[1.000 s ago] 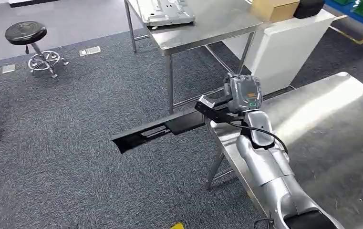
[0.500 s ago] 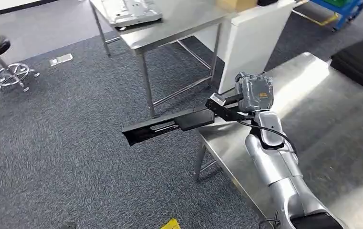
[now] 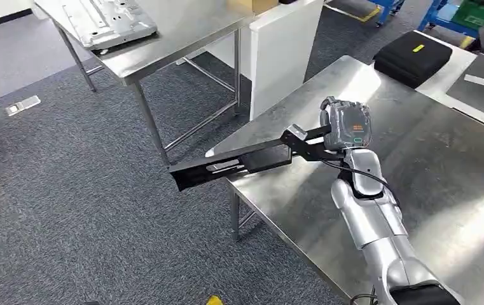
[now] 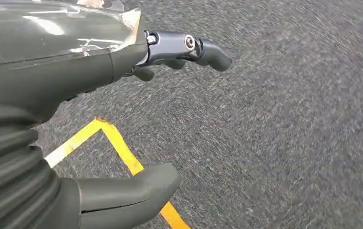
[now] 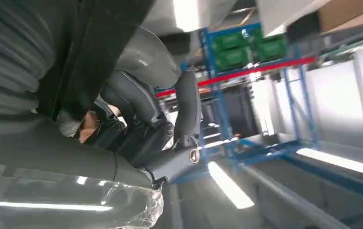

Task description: Take the parts from the cabinet and place them on the table.

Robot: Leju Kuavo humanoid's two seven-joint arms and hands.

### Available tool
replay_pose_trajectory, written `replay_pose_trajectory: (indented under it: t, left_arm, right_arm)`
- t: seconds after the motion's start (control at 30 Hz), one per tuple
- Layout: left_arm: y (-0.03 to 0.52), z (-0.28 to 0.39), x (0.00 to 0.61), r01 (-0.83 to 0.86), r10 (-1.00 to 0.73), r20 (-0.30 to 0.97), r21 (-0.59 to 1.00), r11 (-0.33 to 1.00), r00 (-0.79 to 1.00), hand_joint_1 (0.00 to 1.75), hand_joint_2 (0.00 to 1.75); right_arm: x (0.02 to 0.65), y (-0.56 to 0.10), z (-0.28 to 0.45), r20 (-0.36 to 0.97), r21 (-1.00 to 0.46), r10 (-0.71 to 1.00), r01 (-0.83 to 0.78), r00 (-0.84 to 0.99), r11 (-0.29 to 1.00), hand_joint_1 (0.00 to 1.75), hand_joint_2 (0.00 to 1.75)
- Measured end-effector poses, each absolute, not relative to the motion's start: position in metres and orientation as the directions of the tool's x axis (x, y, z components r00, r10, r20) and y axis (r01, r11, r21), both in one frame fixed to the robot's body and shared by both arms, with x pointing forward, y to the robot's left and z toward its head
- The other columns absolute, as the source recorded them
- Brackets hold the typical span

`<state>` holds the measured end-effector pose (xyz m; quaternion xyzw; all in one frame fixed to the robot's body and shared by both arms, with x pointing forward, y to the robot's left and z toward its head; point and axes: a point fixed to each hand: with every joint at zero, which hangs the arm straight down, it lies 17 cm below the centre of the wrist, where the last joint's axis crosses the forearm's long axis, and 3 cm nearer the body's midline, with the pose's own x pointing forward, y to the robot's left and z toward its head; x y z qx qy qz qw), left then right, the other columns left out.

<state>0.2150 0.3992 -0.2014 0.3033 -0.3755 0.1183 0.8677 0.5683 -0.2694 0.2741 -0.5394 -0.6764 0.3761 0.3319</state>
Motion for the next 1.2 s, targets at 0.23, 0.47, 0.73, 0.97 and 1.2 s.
replay_pose_trajectory:
  t: [0.23,0.47,0.73,0.97,1.2]
  left_arm:
    - [0.398,-0.202,0.212,-0.439,-0.015,0.725,0.433,0.787,0.689,0.0,1.75]
    - [0.398,-0.201,0.214,-0.434,-0.024,0.727,0.436,0.788,0.686,0.0,1.75]
    - [0.4,-0.201,0.212,-0.432,-0.033,0.728,0.442,0.786,0.685,0.0,1.75]
    - [0.406,-0.196,0.217,-0.436,-0.051,0.741,0.448,0.781,0.67,0.0,1.75]
    - [0.408,-0.187,0.221,-0.435,-0.11,0.754,0.484,0.759,0.647,0.0,1.75]
  right_arm:
    - [0.569,-0.27,0.27,0.043,-0.871,0.979,0.472,-0.201,0.135,1.71,1.75]
    - [0.57,-0.276,0.273,0.042,-0.869,0.981,0.477,-0.19,0.13,1.71,1.75]
    - [0.57,-0.276,0.269,0.046,-0.872,0.981,0.472,-0.19,0.133,1.71,1.75]
    - [0.569,-0.282,0.266,0.052,-0.873,0.981,0.468,-0.184,0.134,1.71,1.75]
    - [0.568,-0.286,0.259,0.054,-0.878,0.982,0.459,-0.18,0.132,1.71,1.75]
